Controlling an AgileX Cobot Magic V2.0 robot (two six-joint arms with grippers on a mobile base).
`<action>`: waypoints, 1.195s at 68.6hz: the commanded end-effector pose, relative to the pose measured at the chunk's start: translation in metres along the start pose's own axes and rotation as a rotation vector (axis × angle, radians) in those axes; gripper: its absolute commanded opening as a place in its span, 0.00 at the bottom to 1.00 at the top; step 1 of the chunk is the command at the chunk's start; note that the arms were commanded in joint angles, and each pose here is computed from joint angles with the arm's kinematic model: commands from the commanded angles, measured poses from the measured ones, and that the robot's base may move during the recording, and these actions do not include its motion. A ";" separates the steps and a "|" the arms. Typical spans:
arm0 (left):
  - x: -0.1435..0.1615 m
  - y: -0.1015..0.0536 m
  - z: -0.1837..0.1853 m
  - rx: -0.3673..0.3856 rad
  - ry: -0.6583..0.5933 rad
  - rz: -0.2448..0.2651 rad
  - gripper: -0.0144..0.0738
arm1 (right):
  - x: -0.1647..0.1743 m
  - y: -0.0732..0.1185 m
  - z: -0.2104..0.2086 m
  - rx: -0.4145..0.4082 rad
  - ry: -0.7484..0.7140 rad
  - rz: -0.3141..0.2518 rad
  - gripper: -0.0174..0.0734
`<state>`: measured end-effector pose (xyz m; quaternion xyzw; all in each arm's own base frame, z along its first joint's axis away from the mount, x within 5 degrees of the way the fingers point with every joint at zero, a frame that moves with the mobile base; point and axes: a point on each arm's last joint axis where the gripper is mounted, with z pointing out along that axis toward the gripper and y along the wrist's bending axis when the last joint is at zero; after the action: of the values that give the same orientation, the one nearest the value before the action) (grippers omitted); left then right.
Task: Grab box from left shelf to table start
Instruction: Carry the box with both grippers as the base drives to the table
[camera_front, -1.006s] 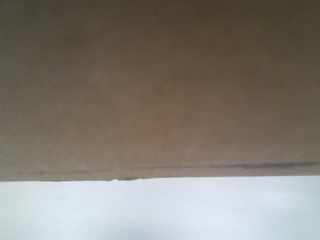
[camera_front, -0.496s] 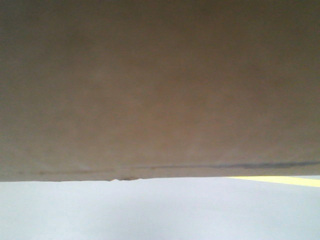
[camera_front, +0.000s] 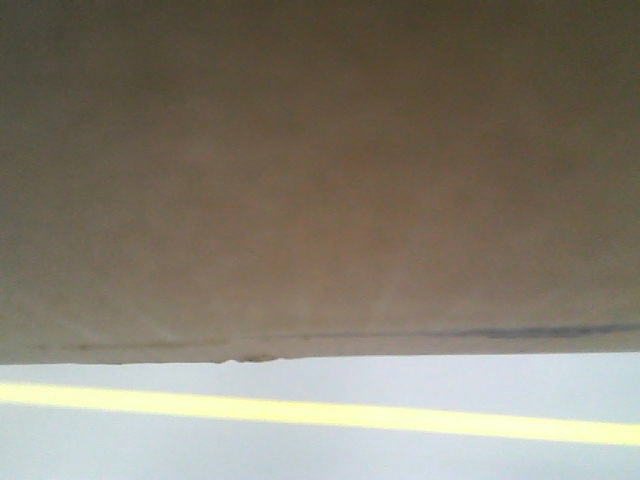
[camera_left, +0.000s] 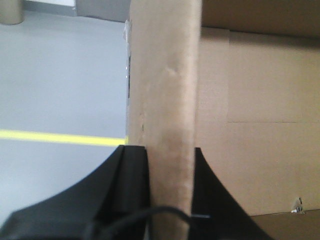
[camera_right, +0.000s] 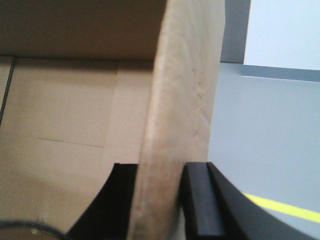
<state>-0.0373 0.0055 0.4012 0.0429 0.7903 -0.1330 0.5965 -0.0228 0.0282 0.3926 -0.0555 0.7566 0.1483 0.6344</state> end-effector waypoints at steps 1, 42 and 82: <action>-0.020 -0.007 -0.006 0.082 -0.154 -0.050 0.05 | -0.018 -0.003 -0.001 0.054 -0.128 -0.043 0.26; -0.020 -0.007 -0.006 0.082 -0.154 -0.050 0.05 | -0.018 -0.003 -0.001 0.054 -0.128 -0.043 0.26; -0.020 -0.007 -0.007 0.084 -0.154 -0.050 0.05 | -0.018 -0.003 -0.001 0.054 -0.127 -0.043 0.26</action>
<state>-0.0374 0.0054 0.4012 0.0431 0.7903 -0.1339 0.5963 -0.0228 0.0282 0.3926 -0.0558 0.7566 0.1481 0.6344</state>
